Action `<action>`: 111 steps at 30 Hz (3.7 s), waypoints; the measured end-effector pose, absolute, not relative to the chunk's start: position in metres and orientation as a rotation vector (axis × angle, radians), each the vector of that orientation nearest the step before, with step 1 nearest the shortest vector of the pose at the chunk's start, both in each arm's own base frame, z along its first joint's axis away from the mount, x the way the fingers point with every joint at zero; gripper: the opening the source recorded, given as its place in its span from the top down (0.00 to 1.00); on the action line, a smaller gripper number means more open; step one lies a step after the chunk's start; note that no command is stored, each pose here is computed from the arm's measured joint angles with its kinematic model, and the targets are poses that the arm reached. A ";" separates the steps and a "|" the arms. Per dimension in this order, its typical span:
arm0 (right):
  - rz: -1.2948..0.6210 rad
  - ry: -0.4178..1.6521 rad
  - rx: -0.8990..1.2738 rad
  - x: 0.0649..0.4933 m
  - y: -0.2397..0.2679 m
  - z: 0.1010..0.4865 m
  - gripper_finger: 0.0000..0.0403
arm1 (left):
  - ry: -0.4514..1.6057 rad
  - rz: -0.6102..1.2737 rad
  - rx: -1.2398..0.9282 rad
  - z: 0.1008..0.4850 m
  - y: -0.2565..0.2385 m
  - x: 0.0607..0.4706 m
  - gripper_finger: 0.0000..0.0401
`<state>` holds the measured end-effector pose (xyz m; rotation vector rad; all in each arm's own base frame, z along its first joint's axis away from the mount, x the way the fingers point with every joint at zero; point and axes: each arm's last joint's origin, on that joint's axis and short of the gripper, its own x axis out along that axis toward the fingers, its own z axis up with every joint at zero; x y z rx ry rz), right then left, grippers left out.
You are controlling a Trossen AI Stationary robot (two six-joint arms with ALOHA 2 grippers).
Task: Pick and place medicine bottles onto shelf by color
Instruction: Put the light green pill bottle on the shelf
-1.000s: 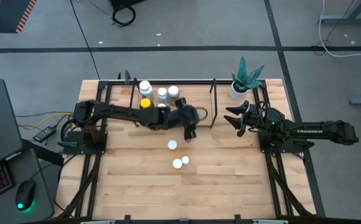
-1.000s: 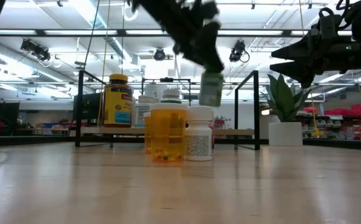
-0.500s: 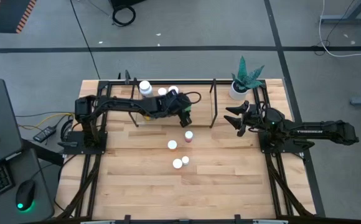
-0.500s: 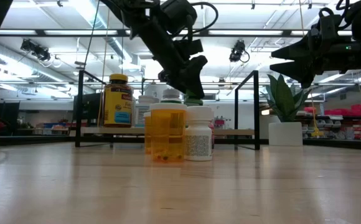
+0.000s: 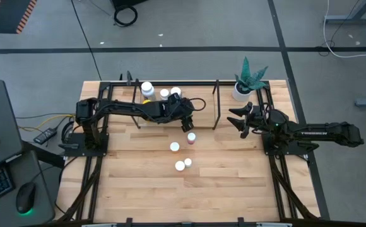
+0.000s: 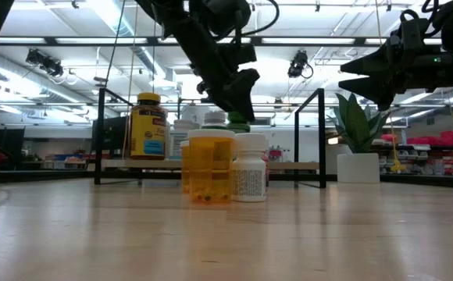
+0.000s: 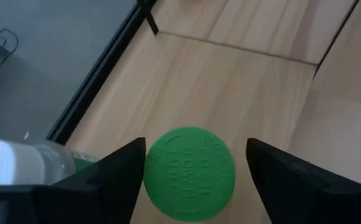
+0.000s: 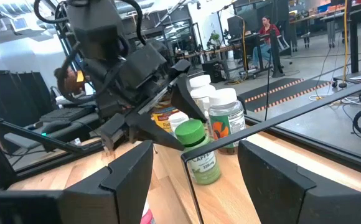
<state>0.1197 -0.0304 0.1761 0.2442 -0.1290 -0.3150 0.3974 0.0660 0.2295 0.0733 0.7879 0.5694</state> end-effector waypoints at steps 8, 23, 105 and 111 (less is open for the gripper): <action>-0.315 -0.130 0.244 0.120 -0.030 0.176 0.40 | 0.736 0.609 0.139 0.246 0.063 0.404 0.25; -0.315 -0.129 0.244 0.120 -0.030 0.176 0.40 | 0.792 0.647 0.169 0.243 0.073 0.399 0.33; -0.315 -0.129 0.244 0.120 -0.030 0.176 0.40 | 0.332 0.394 0.064 0.214 -0.003 0.166 0.74; -0.315 -0.129 0.244 0.120 -0.030 0.176 0.40 | 0.237 0.343 0.042 0.183 -0.008 0.146 0.74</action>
